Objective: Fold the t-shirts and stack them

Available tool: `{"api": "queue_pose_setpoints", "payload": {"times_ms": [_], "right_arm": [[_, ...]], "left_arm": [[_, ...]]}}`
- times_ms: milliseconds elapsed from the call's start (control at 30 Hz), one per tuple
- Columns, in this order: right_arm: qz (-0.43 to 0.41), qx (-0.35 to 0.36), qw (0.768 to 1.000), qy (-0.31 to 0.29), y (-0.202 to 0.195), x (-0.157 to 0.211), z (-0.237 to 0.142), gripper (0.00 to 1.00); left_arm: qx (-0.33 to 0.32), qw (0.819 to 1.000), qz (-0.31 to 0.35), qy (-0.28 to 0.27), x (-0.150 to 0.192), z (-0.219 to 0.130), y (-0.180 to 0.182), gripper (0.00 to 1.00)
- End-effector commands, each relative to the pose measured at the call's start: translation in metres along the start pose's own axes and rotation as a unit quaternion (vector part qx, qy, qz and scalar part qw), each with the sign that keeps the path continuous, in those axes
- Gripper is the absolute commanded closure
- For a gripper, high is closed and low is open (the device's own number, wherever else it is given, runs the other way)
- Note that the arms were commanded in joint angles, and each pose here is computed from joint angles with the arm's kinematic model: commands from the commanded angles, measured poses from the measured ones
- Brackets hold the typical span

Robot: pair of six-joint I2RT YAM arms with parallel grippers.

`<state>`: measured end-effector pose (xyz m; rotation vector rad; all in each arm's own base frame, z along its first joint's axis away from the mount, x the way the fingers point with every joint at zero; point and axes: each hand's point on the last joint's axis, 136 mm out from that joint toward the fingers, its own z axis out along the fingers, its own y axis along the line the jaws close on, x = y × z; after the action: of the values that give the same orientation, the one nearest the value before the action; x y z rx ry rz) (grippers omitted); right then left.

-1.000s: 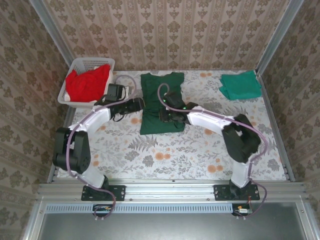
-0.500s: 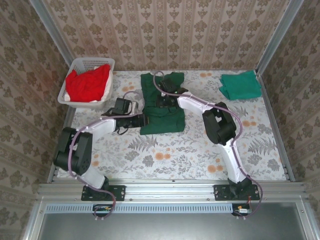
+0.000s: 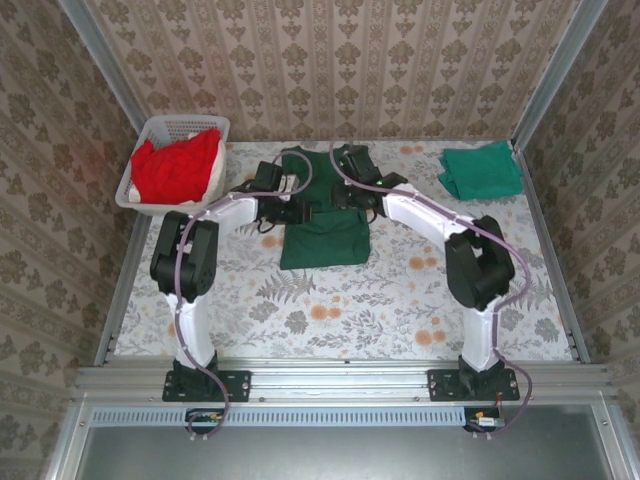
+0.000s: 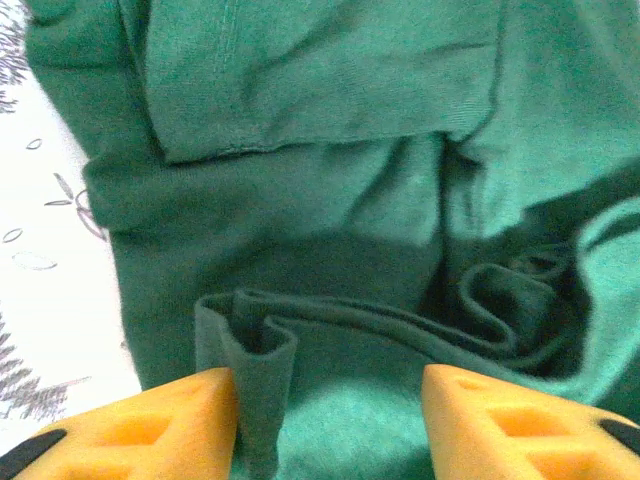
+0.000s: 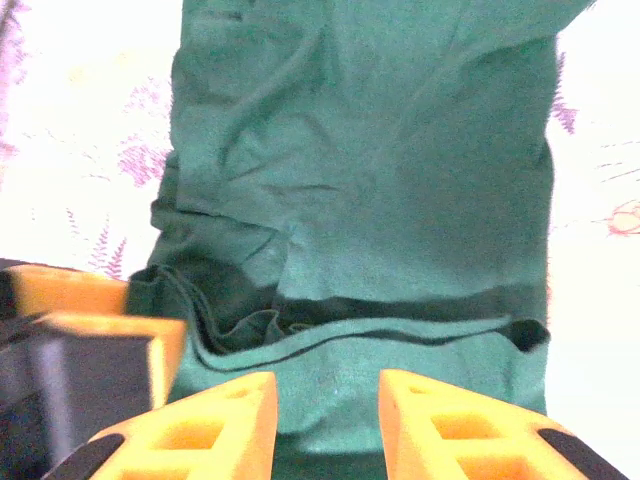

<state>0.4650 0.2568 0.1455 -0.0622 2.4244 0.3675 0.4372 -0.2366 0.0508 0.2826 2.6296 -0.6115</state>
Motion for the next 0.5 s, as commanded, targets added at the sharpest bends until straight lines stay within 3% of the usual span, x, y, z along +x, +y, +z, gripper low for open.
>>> {"api": "queue_pose_setpoints", "payload": {"times_ms": [0,267,367,467], "right_arm": [[-0.002,0.016,1.0,0.018,-0.007,0.034,0.018,0.66],[0.021,0.073,0.992,0.1,-0.051,0.09,0.075,0.66],[0.015,0.088,0.991,0.1,-0.057,0.088,0.068,0.64],[0.001,0.095,0.993,0.075,-0.054,0.073,0.042,0.56]], "left_arm": [[-0.025,0.998,-0.013,0.05,0.016,0.018,0.022,0.5],[-0.075,0.994,-0.035,0.066,0.019,0.016,0.049,0.5],[-0.087,0.994,-0.03,0.063,0.019,0.005,0.051,0.48],[-0.094,0.994,-0.026,0.048,0.015,-0.018,0.046,0.41]]}}
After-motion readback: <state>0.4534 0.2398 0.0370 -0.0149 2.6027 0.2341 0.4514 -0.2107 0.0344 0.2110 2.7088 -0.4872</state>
